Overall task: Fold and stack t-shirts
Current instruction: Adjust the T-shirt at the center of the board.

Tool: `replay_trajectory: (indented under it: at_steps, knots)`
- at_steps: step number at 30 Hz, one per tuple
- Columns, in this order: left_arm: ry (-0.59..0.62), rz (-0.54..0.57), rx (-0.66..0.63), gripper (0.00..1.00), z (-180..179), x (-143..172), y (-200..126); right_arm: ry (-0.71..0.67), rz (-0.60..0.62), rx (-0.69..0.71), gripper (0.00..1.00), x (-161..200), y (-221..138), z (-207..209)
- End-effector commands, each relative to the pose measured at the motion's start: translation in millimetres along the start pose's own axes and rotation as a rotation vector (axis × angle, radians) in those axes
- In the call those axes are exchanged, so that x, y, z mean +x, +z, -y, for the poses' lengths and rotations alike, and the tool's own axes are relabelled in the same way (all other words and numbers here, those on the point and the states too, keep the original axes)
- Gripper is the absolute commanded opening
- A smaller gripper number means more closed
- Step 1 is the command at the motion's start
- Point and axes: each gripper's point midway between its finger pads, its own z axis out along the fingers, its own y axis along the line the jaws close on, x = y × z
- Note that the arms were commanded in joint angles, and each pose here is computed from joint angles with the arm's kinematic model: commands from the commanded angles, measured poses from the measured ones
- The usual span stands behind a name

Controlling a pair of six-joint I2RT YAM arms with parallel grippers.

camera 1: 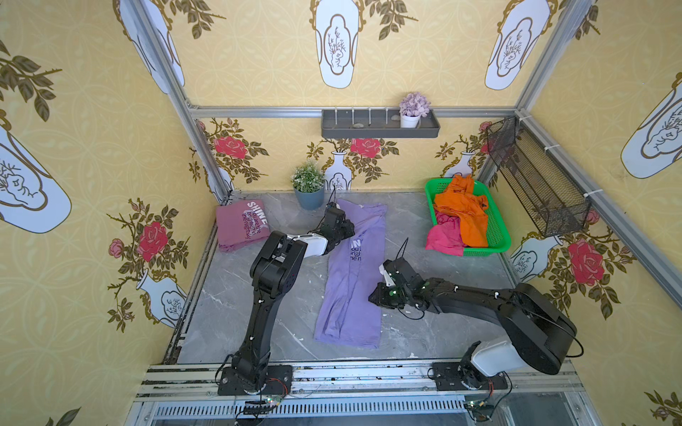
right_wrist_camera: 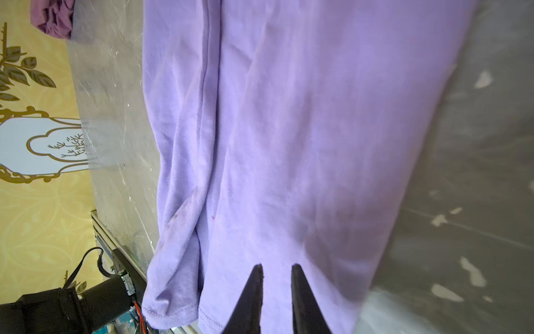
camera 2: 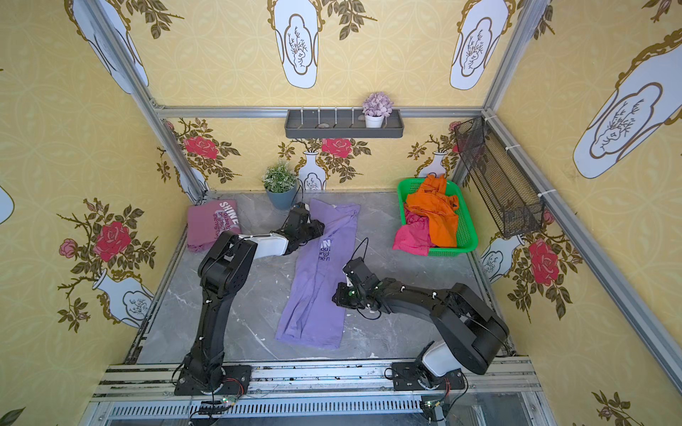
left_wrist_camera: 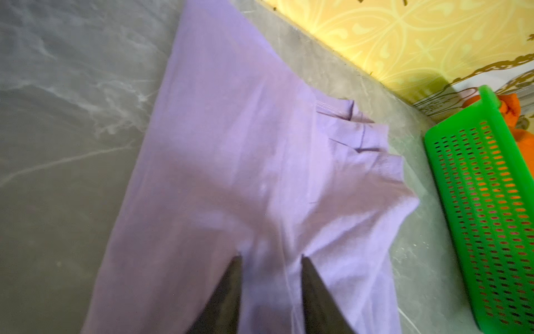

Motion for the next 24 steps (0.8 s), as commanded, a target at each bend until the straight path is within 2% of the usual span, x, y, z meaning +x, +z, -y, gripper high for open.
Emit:
replay_trajectory:
  at_steps: [1,2,4,7,9,10,11,12,13,14,15,18,21,24]
  knots:
    - [0.010,0.013,0.004,0.99,6.7,-7.9,-26.6,-0.021,0.023,-0.056,0.21,-0.5,8.6,-23.3]
    - [0.017,0.032,-0.005,0.99,7.9,-12.0,-42.2,-0.027,0.012,-0.047,0.17,4.1,15.1,-24.1]
    - [0.016,0.064,-0.042,0.99,4.7,-16.9,-76.4,-0.029,-0.012,-0.027,0.00,15.4,26.9,-19.4]
    - [0.017,0.087,-0.064,0.99,-0.3,-9.1,-130.3,0.001,-0.046,0.030,0.00,37.3,33.2,5.9]
    - [0.018,0.062,-0.072,0.99,-4.9,9.8,-159.4,0.011,-0.046,0.072,0.00,46.7,24.3,21.7]
    - [0.023,0.055,-0.081,0.99,-7.2,21.3,-173.3,-0.002,-0.037,0.092,0.05,47.1,18.0,23.6]
    - [0.029,0.047,-0.094,1.00,-9.4,33.5,-186.4,-0.024,-0.024,0.096,0.16,44.1,10.7,18.7]
    - [0.032,0.039,-0.100,0.99,-11.0,45.8,-196.4,-0.042,-0.010,0.090,0.22,39.0,5.2,10.7]
    - [0.041,0.031,-0.081,0.96,-3.6,60.4,-207.2,-0.060,0.003,0.086,0.26,33.1,0.7,2.1]
    - [0.041,0.022,-0.070,0.92,-1.0,73.3,-215.7,-0.073,0.013,0.082,0.26,28.4,-2.0,-3.7]
    - [0.037,0.007,-0.048,0.80,3.5,89.3,-224.8,-0.088,0.025,0.080,0.26,23.0,-5.2,-10.6]
    - [0.049,-0.058,-0.034,0.00,12.9,134.6,-244.8,-0.110,0.075,0.083,0.25,6.3,-16.7,-19.5]
    - [0.071,-0.117,-0.074,0.00,8.5,170.9,-263.2,-0.112,0.128,0.108,0.18,-11.4,-33.3,-15.5]
    - [0.057,-0.150,-0.121,0.00,-6.6,197.4,-282.8,-0.101,0.165,0.109,0.18,-24.5,-48.4,-9.3]
